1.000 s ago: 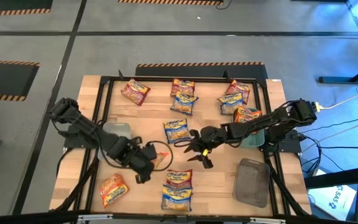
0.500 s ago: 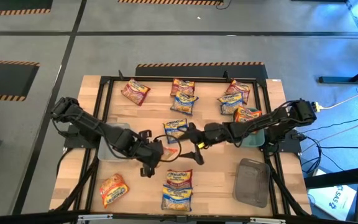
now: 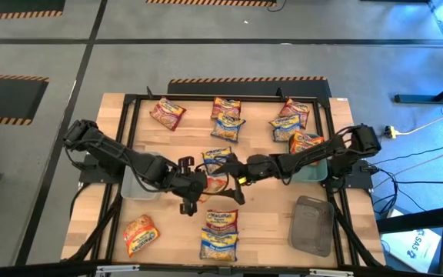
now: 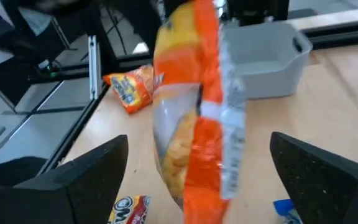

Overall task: Sort Maruchan noodles
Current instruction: Put the orange pack noodle into the green bin

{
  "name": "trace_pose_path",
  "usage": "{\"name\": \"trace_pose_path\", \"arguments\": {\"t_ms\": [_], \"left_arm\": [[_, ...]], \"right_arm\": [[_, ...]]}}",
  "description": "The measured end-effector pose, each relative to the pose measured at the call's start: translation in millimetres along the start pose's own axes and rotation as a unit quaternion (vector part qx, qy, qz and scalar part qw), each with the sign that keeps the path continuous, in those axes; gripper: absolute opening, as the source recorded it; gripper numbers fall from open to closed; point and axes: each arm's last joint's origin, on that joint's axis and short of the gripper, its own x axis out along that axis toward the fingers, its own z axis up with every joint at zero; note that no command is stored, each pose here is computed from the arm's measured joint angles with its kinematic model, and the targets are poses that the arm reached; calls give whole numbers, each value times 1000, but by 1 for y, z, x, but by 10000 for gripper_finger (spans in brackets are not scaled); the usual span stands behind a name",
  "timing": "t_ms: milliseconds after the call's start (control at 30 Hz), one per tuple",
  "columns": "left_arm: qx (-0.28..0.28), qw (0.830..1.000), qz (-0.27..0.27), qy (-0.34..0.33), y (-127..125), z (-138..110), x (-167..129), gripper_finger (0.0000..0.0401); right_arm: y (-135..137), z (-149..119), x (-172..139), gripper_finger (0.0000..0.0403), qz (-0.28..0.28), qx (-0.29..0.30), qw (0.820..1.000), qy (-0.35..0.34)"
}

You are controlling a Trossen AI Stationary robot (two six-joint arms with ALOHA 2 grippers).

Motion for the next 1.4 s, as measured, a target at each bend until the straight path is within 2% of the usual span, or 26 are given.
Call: {"name": "trace_pose_path", "arguments": {"t_ms": [233, 333, 467, 733, 867, 1000, 1067, 1167, 1267, 1400], "left_arm": [[0, 1000, 12, -10, 4, 3, 1, 0], [1, 1000, 13, -10, 4, 3, 1, 0], [8, 1000, 9, -19, 3, 5, 2, 0], [-5, 999, 7, -31, 7, 10, 3, 0], [-10, 999, 8, -32, 8, 10, 4, 0], [-11, 999, 0, -36, 9, 12, 5, 1], [-13, 999, -21, -26, 12, 13, 4, 7], [-10, 998, -43, -33, 16, 12, -9, 20], [22, 998, -21, -58, 14, 7, -28, 30], [59, 990, 43, -120, 13, -2, -49, 36]], "right_arm": [[-1, 0, 17, 373, 9, 1, 1000, 3], [-2, -3, 21, 356, 8, 1, 1000, 8], [-2, -5, 23, 298, 3, 1, 1000, 12], [-3, -5, 23, 147, -5, -13, 1000, 10], [-4, -6, 23, 99, -17, -26, 999, 15], [-4, -7, 22, 94, -21, -44, 999, 19], [-3, -6, 20, 98, -22, -51, 998, 30], [-3, -3, 13, 99, -27, -54, 997, 52], [-3, -2, 1, 87, -49, -67, 993, 79], [-2, -2, -24, 85, -72, -72, 989, 108]]}}
